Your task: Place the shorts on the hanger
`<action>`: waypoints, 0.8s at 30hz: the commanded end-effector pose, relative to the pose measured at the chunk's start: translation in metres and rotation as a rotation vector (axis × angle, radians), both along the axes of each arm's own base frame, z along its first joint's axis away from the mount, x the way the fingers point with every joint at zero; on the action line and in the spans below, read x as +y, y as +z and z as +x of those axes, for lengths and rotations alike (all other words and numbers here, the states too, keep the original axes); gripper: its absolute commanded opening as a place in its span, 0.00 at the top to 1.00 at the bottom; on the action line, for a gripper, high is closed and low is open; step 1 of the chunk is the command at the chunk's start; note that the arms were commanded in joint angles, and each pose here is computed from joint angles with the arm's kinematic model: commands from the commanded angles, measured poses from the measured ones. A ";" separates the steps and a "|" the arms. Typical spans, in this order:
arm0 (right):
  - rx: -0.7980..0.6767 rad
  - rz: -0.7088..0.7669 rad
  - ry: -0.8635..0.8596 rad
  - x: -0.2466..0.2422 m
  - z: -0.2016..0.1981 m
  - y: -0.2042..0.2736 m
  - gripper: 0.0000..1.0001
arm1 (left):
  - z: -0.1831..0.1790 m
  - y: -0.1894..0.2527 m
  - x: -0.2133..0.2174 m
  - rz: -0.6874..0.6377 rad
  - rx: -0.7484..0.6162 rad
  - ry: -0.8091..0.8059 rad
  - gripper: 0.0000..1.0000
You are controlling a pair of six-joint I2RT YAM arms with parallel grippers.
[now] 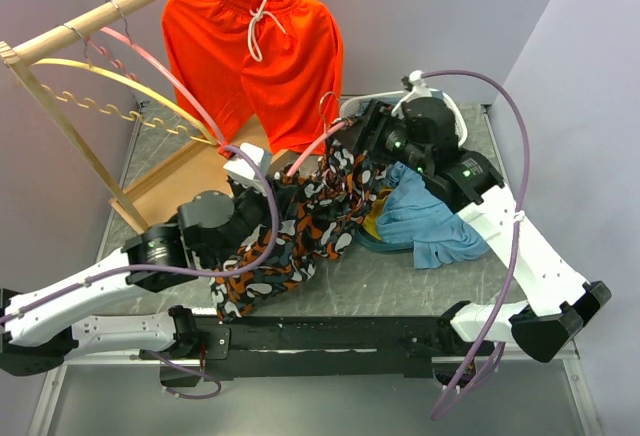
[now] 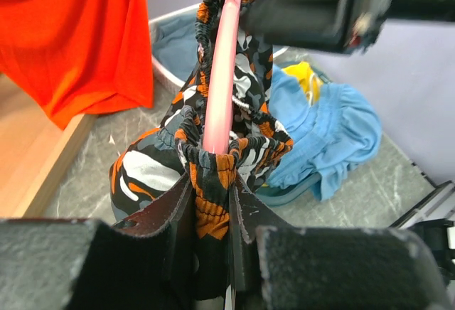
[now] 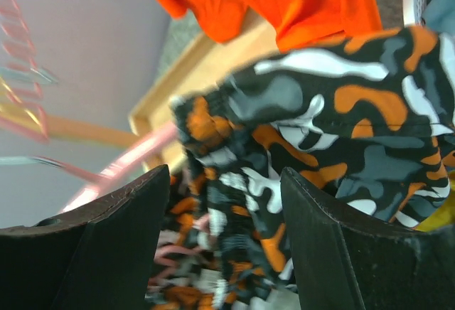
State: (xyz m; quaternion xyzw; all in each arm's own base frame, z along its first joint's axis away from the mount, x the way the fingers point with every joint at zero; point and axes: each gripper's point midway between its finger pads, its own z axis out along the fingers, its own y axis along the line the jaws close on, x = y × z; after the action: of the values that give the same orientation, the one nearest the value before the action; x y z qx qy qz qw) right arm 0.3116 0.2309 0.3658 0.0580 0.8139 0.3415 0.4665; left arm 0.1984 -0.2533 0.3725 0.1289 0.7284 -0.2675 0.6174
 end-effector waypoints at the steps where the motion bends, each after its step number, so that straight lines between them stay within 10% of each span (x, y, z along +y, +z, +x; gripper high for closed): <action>1: -0.110 -0.115 0.021 0.006 0.001 0.009 0.30 | -0.008 0.053 0.007 -0.109 -0.076 -0.043 0.99; 5: -0.103 -0.165 0.023 0.016 0.004 0.000 0.35 | -0.011 0.060 0.012 -0.130 -0.084 -0.050 0.99; 12: -0.111 -0.200 -0.114 -0.007 0.011 0.010 0.99 | -0.015 0.077 0.024 -0.148 -0.106 -0.047 0.99; 22: -0.171 -0.094 -0.122 -0.023 0.006 0.060 1.00 | -0.014 0.066 0.036 -0.142 -0.092 -0.006 0.99; 24: -0.170 -0.075 -0.046 -0.009 0.001 0.063 0.78 | -0.015 0.069 0.038 -0.160 -0.091 -0.004 0.99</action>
State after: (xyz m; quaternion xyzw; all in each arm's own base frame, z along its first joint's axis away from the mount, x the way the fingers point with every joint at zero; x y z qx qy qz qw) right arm 0.3215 0.2083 0.3963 0.0570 0.8048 0.2522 0.5343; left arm 0.1850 -0.2265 0.4045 0.1377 0.7104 -0.2810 0.6304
